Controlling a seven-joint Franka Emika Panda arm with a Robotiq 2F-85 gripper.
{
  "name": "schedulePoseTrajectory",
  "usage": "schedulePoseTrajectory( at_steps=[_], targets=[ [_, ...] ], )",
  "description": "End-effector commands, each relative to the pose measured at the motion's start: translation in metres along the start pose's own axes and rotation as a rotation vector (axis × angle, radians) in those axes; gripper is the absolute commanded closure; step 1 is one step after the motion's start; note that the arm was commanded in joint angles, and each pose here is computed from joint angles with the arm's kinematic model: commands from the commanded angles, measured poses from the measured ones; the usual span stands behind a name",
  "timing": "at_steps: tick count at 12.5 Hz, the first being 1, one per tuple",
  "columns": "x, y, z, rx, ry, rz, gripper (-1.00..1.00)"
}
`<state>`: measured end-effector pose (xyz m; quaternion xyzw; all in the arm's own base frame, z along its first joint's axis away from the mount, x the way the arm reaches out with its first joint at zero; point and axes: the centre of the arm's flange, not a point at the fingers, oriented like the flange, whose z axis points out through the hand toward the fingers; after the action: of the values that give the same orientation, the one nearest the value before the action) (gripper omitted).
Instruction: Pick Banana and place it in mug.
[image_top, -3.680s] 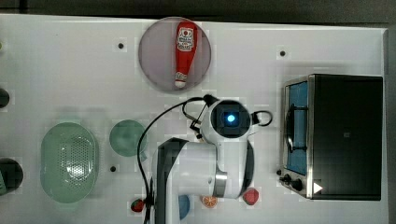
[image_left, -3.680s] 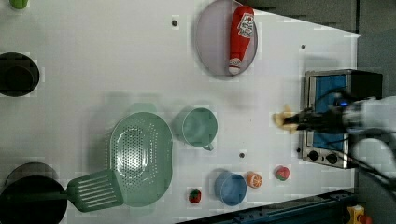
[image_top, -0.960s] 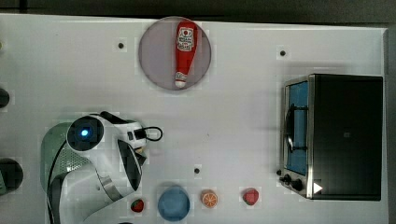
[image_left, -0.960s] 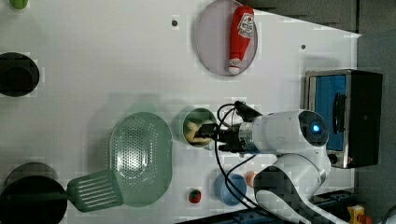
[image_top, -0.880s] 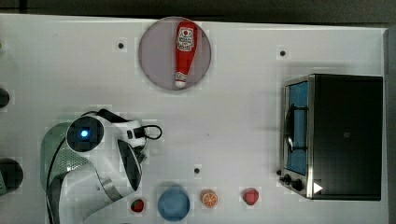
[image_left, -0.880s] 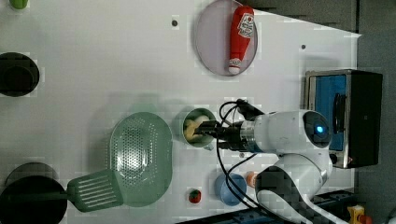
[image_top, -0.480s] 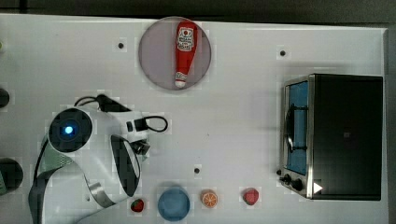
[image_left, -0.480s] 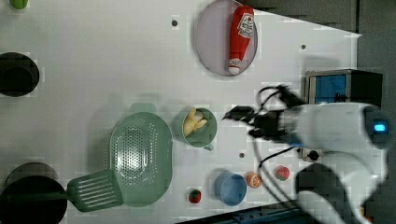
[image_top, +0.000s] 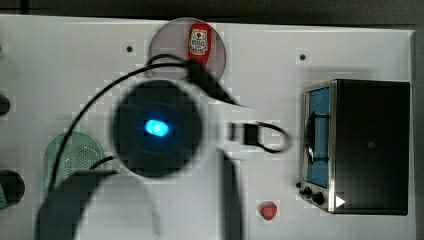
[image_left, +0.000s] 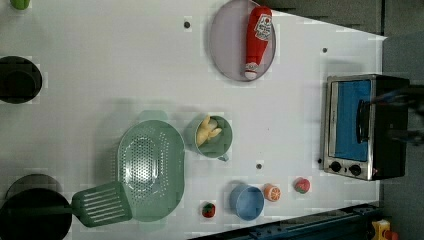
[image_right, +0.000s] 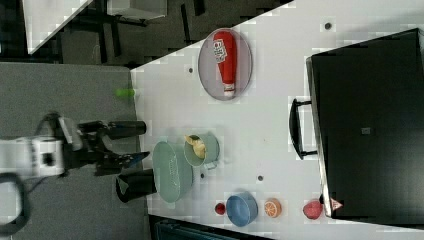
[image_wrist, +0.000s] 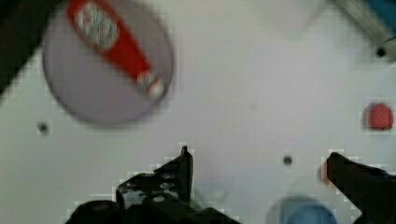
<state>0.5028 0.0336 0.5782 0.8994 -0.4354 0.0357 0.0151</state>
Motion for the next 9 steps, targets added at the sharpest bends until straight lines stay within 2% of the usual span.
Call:
schedulePoseTrajectory(
  at_steps=[1, 3, 9],
  targets=[
    [0.042, 0.045, -0.005, -0.016, -0.063, 0.124, -1.0],
    [0.047, 0.062, -0.006, -0.045, -0.102, 0.08, -1.0],
    [0.039, 0.054, -0.004, -0.052, -0.104, 0.049, -1.0]
  ],
)
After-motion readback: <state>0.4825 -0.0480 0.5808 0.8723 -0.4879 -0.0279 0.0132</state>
